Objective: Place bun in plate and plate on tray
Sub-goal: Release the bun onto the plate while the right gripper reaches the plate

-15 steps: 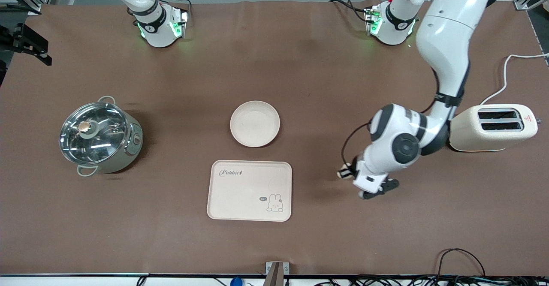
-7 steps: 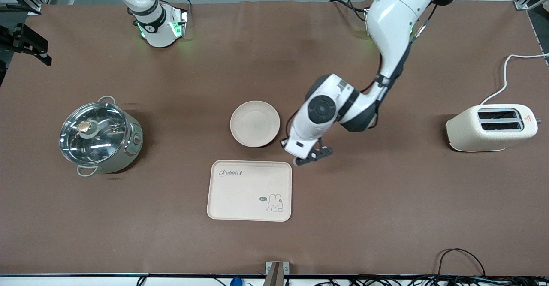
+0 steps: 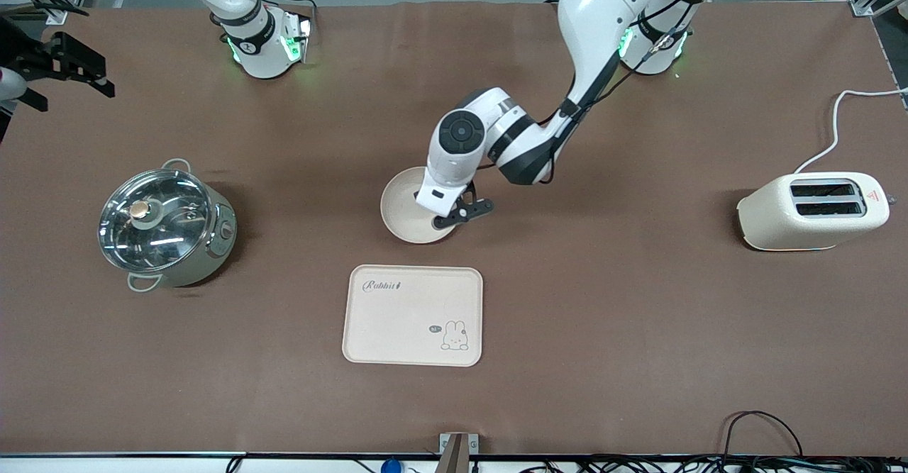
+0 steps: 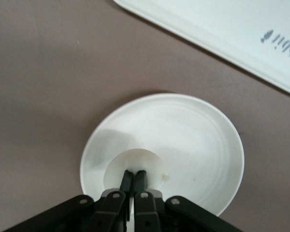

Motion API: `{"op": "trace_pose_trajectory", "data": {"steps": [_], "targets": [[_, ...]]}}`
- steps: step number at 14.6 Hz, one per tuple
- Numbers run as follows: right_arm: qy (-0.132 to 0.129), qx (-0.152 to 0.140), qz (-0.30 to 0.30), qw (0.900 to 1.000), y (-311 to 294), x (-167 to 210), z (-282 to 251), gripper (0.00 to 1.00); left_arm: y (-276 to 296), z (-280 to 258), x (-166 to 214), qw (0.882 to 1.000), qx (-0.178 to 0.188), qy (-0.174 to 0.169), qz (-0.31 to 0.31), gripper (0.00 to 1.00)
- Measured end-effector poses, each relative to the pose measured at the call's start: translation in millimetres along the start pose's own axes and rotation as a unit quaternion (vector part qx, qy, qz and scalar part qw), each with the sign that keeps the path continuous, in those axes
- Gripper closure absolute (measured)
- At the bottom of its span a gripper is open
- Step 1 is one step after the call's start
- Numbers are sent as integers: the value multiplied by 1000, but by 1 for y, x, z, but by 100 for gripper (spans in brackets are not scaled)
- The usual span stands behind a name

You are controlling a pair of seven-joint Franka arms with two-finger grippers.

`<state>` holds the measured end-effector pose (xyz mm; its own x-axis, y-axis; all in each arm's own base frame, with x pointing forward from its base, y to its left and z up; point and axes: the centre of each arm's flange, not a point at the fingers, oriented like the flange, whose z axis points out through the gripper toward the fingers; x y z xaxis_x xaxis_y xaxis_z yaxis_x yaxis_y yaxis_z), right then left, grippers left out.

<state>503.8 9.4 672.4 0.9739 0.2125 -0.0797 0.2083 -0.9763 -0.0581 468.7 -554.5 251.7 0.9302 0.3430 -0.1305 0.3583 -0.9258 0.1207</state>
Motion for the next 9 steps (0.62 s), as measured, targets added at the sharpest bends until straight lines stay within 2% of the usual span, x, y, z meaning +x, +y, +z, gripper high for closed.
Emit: {"op": "trace_pose_trajectory", "data": {"steps": [3,6,9], "targets": [[9,15,0,1000,-4,18,29,0,8,19,-18,1000,-13,1,2,94],[8,34,17,999,-33,47,68,0,11,30,-24,1000,-23,3,4,68],[-6,49,26,998,-70,85,120,0,17,10,-11,999,-40,13,-3,38]]}}
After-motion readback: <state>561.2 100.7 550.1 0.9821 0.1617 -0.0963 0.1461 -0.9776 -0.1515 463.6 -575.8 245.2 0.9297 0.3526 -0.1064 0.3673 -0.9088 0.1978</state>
